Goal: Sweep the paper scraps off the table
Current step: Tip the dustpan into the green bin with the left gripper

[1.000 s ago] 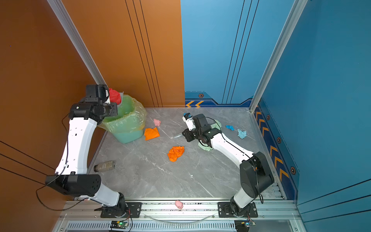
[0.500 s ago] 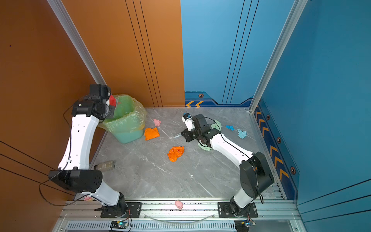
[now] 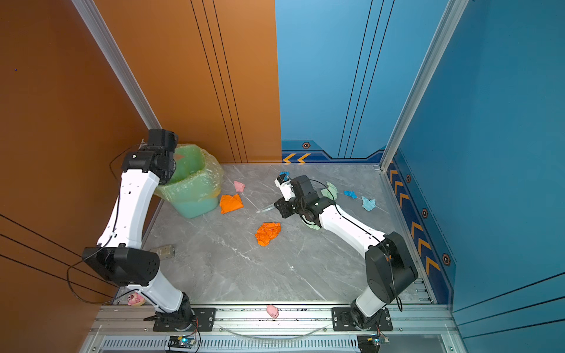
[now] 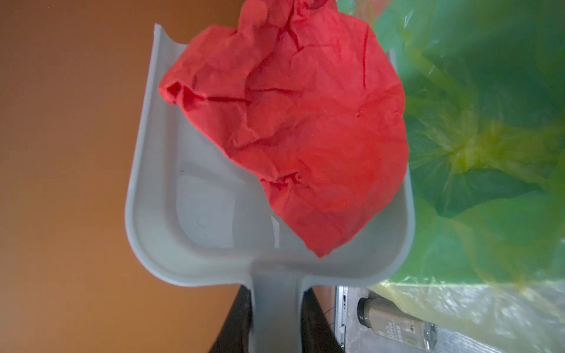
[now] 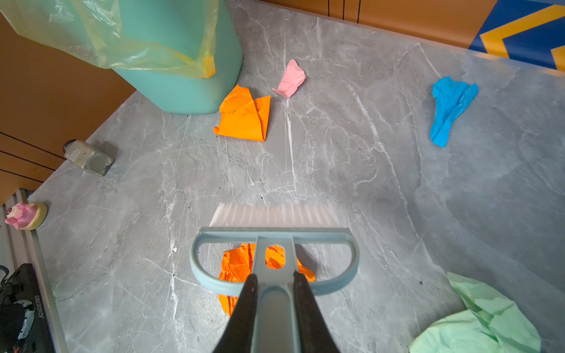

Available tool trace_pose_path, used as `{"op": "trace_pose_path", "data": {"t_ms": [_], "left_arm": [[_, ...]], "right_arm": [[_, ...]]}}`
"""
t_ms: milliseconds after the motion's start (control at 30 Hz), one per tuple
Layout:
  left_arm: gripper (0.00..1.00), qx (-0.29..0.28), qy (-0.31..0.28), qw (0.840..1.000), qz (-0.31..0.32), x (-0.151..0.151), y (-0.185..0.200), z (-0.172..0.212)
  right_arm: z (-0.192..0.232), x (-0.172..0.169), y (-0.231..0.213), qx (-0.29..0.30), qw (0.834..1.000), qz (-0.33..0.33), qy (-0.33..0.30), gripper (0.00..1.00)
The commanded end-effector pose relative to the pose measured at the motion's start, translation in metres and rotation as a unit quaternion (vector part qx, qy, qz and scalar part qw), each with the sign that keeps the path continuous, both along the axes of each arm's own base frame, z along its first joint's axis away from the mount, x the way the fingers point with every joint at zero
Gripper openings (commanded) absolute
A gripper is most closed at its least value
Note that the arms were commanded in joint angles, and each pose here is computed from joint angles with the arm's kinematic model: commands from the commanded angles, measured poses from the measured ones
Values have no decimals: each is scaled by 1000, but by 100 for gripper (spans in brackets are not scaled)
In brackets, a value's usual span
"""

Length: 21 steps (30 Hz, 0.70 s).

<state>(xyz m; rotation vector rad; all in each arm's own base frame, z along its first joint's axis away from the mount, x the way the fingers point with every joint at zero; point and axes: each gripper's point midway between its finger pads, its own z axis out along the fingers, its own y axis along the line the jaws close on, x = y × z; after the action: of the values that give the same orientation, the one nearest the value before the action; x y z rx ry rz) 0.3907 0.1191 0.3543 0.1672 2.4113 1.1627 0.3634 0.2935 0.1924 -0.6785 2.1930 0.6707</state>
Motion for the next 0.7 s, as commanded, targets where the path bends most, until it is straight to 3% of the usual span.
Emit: {"op": "trace_pose_path", "data": {"t_ms": [0, 300, 667], "left_arm": [[0, 46, 16, 999, -2, 0, 1, 15], [0, 89, 53, 995, -13, 4, -1, 16], [0, 97, 58, 993, -17, 0, -2, 20]], "right_arm": [[7, 0, -1, 4, 1000, -12, -10, 0], [3, -2, -4, -5, 1000, -12, -12, 0], [0, -3, -6, -7, 1000, -11, -10, 0]]}}
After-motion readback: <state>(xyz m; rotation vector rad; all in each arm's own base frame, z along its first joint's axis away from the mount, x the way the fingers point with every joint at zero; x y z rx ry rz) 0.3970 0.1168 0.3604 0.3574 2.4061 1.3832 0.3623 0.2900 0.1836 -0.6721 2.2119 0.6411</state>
